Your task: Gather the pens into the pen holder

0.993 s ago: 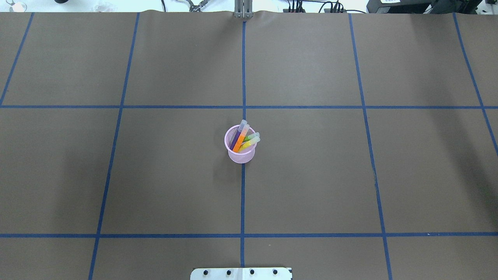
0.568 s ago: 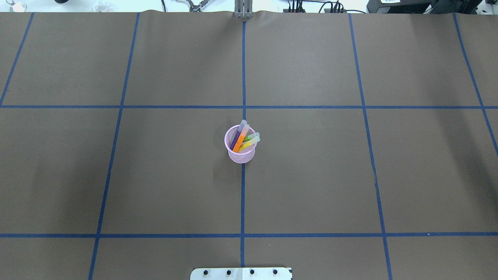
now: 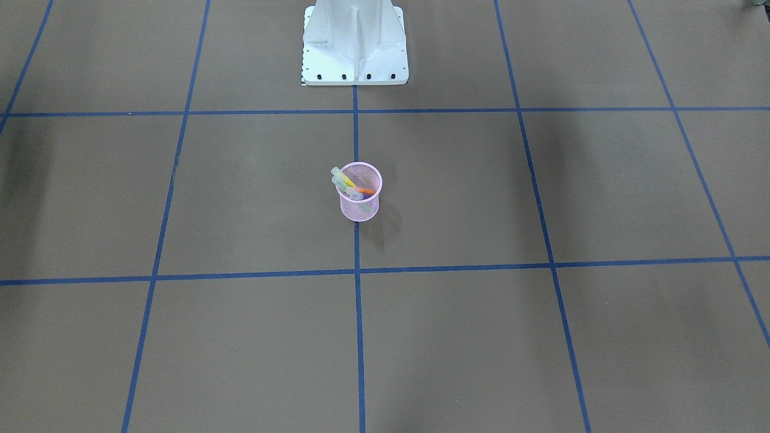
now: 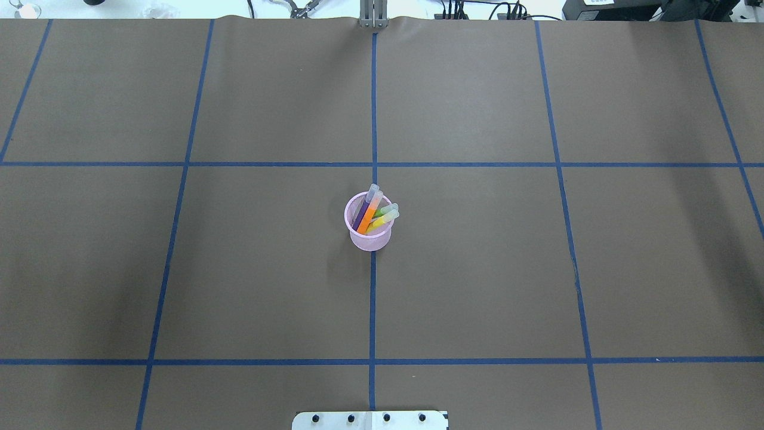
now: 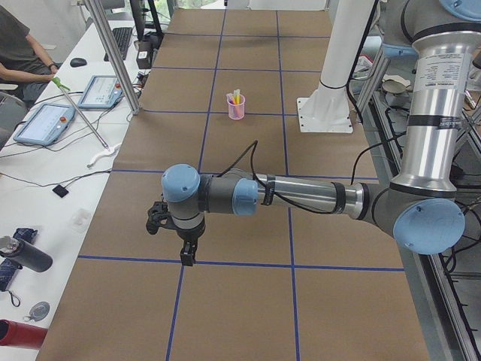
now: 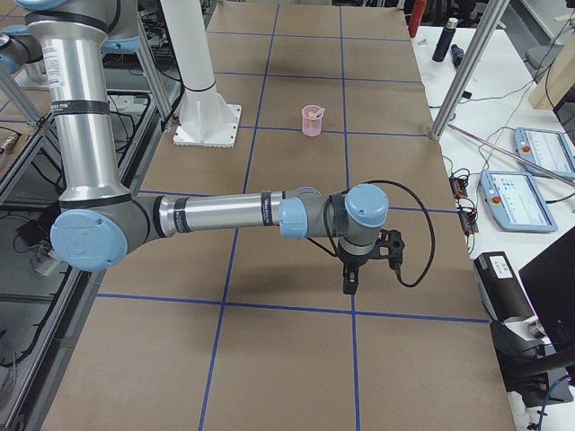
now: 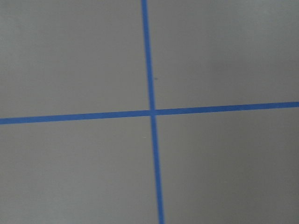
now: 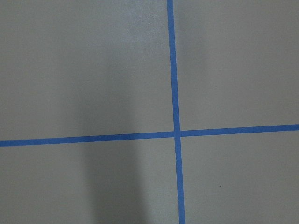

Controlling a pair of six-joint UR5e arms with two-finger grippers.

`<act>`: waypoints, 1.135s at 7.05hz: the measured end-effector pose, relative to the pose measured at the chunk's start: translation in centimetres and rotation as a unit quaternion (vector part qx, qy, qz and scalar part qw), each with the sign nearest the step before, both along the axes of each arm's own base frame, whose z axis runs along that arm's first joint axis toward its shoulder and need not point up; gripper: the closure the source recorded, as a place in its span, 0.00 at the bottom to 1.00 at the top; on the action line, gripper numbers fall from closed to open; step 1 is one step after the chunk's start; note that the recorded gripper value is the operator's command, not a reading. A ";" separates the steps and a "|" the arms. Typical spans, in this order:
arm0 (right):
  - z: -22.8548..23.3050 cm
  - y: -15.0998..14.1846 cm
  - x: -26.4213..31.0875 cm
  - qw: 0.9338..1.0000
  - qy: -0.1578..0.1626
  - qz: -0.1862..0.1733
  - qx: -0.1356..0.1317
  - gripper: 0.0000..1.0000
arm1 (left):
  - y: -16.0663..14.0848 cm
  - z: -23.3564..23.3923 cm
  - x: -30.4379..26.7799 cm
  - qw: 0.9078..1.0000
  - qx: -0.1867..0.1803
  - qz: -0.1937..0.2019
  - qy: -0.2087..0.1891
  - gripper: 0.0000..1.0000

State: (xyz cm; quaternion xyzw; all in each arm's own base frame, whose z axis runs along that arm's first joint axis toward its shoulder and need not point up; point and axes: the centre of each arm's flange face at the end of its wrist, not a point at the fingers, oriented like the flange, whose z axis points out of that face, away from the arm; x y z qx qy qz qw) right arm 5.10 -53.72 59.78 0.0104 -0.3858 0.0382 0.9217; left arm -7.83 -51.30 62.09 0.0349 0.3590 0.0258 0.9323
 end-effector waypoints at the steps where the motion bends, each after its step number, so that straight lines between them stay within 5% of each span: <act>1: 0.0 0.2 0.0 1.000 0.001 0.000 0.001 0.00 | 0.6 0.9 0.0 1.000 -0.006 0.001 -0.001 0.00; 8: 0.8 2.0 0.2 1.000 0.020 0.000 -0.006 0.00 | 0.0 1.8 0.4 0.999 -0.021 -0.024 0.001 0.00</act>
